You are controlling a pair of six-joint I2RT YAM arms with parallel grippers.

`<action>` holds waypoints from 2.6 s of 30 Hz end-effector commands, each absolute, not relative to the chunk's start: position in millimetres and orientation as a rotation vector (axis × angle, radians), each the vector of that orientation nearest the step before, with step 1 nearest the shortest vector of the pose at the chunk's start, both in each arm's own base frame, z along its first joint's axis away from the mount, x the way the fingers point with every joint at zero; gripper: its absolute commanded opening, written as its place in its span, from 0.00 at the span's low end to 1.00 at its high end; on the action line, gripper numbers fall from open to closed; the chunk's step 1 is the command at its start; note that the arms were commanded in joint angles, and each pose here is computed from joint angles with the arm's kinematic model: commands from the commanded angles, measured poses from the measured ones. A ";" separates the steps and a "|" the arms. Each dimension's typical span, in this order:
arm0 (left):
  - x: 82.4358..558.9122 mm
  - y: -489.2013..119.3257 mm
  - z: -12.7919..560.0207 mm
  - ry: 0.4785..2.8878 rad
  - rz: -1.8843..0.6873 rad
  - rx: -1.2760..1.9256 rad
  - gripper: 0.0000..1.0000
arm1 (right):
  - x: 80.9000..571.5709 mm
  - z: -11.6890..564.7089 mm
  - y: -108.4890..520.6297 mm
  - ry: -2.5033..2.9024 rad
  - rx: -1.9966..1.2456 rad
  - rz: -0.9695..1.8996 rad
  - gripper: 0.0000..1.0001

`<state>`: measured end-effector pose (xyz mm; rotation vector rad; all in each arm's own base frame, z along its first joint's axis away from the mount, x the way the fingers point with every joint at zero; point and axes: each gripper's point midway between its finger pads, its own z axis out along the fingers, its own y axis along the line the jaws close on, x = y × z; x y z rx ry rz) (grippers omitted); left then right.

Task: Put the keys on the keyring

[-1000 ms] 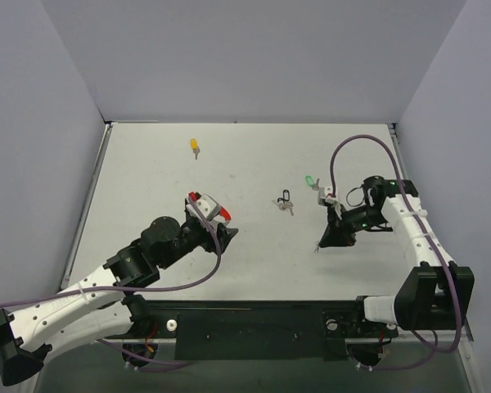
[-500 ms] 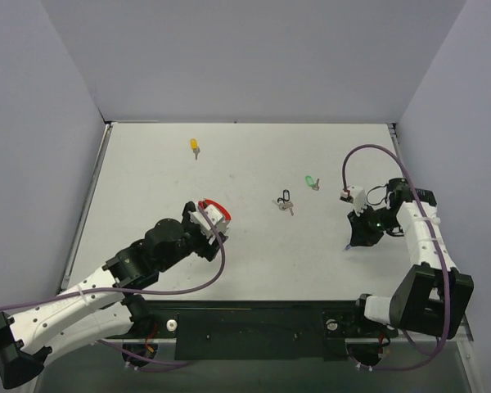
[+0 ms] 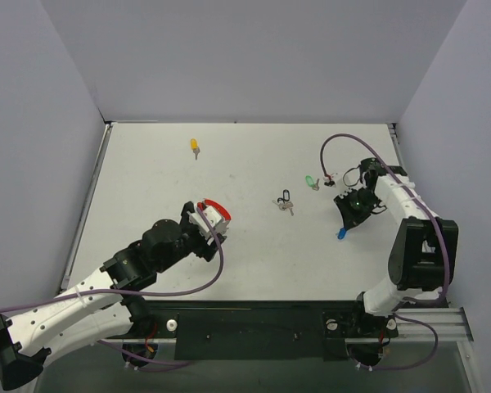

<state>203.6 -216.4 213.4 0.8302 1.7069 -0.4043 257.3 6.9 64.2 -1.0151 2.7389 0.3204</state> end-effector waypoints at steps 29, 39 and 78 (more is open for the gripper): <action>205.3 -216.3 218.3 1.680 -0.419 0.838 0.81 | 353.1 35.4 42.2 2.831 -1.043 0.254 0.00; 206.4 -216.1 217.7 1.682 -0.420 0.838 0.81 | 363.2 31.5 47.0 2.843 -1.046 0.204 0.00; 208.4 -216.2 216.8 1.688 -0.429 0.838 0.81 | 366.5 21.8 48.6 2.897 -1.042 0.155 0.04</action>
